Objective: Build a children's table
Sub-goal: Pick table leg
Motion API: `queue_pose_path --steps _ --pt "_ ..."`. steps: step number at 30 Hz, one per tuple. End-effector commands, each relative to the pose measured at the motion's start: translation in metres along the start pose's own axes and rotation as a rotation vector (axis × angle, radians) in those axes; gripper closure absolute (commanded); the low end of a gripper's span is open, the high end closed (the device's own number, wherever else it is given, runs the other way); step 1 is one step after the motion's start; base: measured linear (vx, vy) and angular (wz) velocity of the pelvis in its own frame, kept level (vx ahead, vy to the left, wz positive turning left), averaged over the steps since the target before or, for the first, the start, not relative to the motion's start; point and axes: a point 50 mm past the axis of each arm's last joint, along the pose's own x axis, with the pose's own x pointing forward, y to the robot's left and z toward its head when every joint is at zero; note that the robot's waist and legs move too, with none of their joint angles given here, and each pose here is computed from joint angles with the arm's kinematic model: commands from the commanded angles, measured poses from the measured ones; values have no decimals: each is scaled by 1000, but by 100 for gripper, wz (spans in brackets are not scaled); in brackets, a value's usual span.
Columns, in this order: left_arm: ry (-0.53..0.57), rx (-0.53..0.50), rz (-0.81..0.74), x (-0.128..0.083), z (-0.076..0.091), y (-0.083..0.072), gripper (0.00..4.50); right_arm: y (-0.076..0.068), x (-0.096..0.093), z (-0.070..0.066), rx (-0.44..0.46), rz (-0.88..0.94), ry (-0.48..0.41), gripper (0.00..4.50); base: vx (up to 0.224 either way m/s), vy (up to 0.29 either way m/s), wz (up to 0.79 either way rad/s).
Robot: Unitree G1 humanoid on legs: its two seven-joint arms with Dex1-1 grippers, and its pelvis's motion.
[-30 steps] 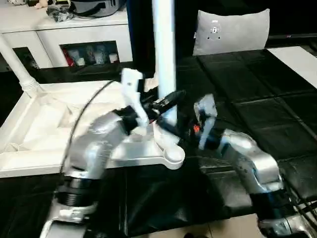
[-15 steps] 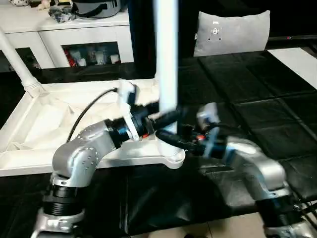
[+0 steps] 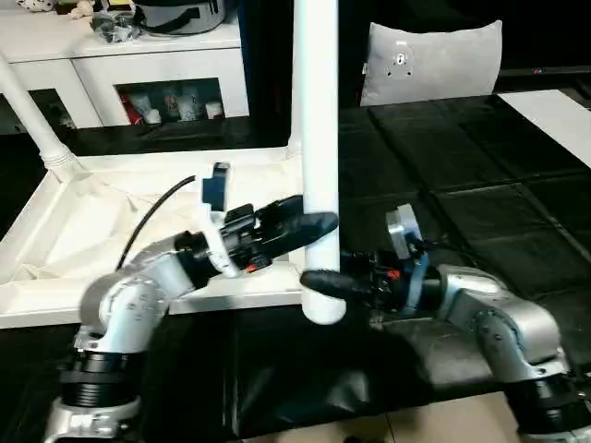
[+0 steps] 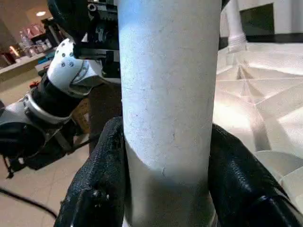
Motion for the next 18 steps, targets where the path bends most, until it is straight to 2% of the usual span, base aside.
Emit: queue_pose_path --steps 1,6,9,11,17,18 --pt "40 -3 -25 3 -4 0 160 2 0 2 -6 9 -1 258 0 0 0" --pt "37 -6 -22 3 -4 0 213 2 0 2 -4 12 3 258 0 0 0" --pt "42 -6 -12 2 -6 1 223 2 0 2 -5 13 5 258 0 0 0" --pt "43 -5 -8 2 -6 2 251 2 0 2 -7 11 7 258 0 0 0" --pt "38 -1 2 1 -7 3 263 2 0 2 -13 7 10 258 0 0 0" --pt "29 2 12 1 -6 4 263 0 0 2 -36 -15 18 258 0 0 0"
